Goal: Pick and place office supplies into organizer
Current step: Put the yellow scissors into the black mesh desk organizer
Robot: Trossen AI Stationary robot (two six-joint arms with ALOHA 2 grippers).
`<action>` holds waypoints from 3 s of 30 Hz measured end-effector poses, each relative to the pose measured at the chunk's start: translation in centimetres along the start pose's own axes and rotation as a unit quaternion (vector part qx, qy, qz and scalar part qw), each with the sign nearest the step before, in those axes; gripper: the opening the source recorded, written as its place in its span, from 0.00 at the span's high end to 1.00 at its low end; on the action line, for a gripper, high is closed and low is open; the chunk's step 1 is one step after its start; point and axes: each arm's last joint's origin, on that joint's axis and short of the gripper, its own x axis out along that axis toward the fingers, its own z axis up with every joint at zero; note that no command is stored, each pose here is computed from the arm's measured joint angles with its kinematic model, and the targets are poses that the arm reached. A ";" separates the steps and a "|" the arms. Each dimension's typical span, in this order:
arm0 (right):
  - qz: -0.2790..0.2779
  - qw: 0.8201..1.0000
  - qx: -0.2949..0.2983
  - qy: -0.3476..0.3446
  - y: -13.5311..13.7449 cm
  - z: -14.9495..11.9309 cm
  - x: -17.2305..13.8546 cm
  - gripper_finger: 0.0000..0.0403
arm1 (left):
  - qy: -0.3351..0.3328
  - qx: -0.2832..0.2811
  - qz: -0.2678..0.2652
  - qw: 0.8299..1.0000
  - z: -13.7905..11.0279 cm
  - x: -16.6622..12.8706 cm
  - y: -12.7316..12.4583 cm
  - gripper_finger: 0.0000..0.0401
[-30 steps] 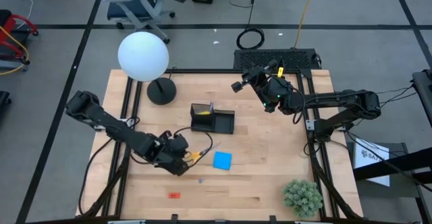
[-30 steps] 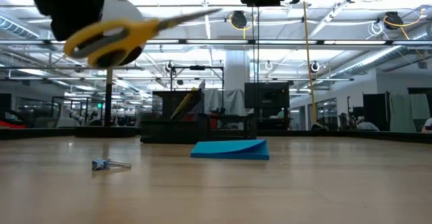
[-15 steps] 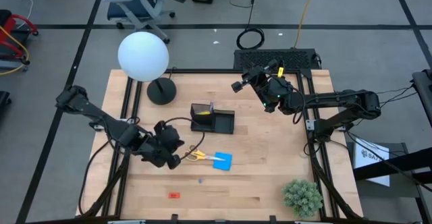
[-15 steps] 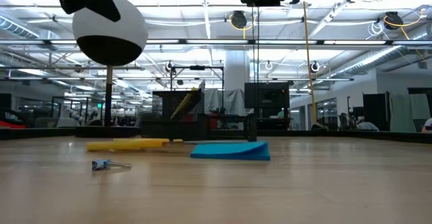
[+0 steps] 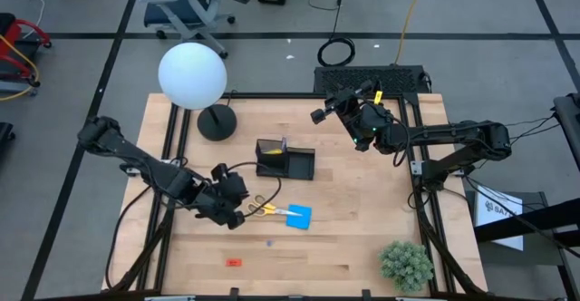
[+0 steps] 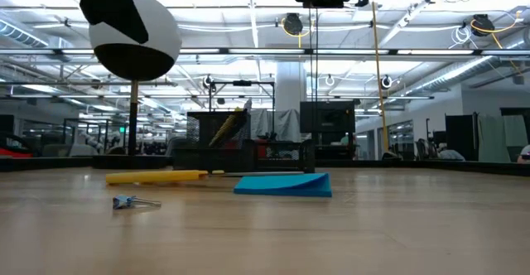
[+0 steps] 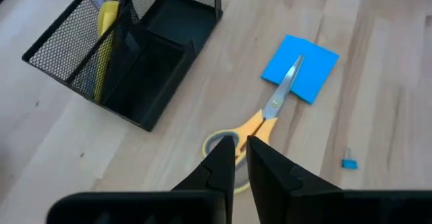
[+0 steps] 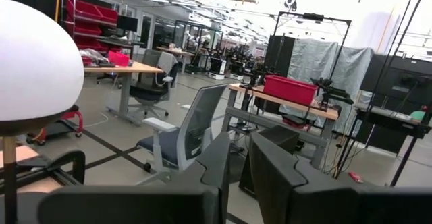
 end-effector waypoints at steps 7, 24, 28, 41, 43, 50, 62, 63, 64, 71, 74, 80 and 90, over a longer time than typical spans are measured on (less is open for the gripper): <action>0.000 1.000 0.003 0.000 0.0 0.0 0.0 0.88 | 0.043 0.051 -0.016 0.998 0.2 2.0 -0.1 0.86; 0.000 1.000 0.003 0.000 0.0 0.0 0.0 0.88 | 0.060 0.174 -0.068 0.981 -1.1 10.9 -4.3 0.85; 0.000 1.000 0.003 0.000 0.0 0.0 0.0 0.88 | 0.069 0.181 -0.049 0.980 -1.9 11.9 -4.6 0.85; 0.000 1.000 0.003 0.000 0.0 0.0 0.0 0.88 | -0.016 0.206 0.002 0.978 -3.0 11.3 -6.8 0.50; 0.000 1.000 0.003 0.000 0.0 0.0 0.0 0.88 | -0.025 0.210 0.023 0.977 -3.5 11.8 -7.1 0.47; 0.000 1.000 0.003 0.000 0.0 0.0 0.0 0.88 | -0.030 0.225 0.052 0.972 -5.6 13.9 -8.2 0.47; 0.000 1.000 0.004 0.000 0.0 0.0 0.0 0.88 | -0.044 0.245 0.100 0.963 -5.9 15.3 -7.9 0.53; 0.000 1.000 0.003 0.000 0.0 0.0 0.0 0.88 | -0.043 0.249 0.102 0.962 -5.8 15.3 -7.8 0.53; 0.000 1.000 0.004 0.000 0.0 0.0 0.0 0.88 | -0.043 0.252 0.103 0.961 -5.8 15.4 -7.8 0.54; 0.000 1.000 0.004 0.000 0.0 0.0 0.0 0.88 | -0.033 0.259 0.102 0.960 -5.3 15.8 -7.2 0.54; 0.000 1.000 0.004 0.000 0.0 0.0 0.0 0.88 | -0.026 0.264 0.097 0.959 -5.1 16.0 -7.0 0.54; 0.000 1.000 0.004 0.000 0.0 0.0 0.0 0.88 | -0.020 0.260 0.102 0.960 -4.5 16.5 -6.3 0.55; 0.000 1.000 0.003 0.000 0.0 0.0 0.0 0.88 | -0.022 0.268 0.090 0.959 -5.0 18.5 -6.6 0.95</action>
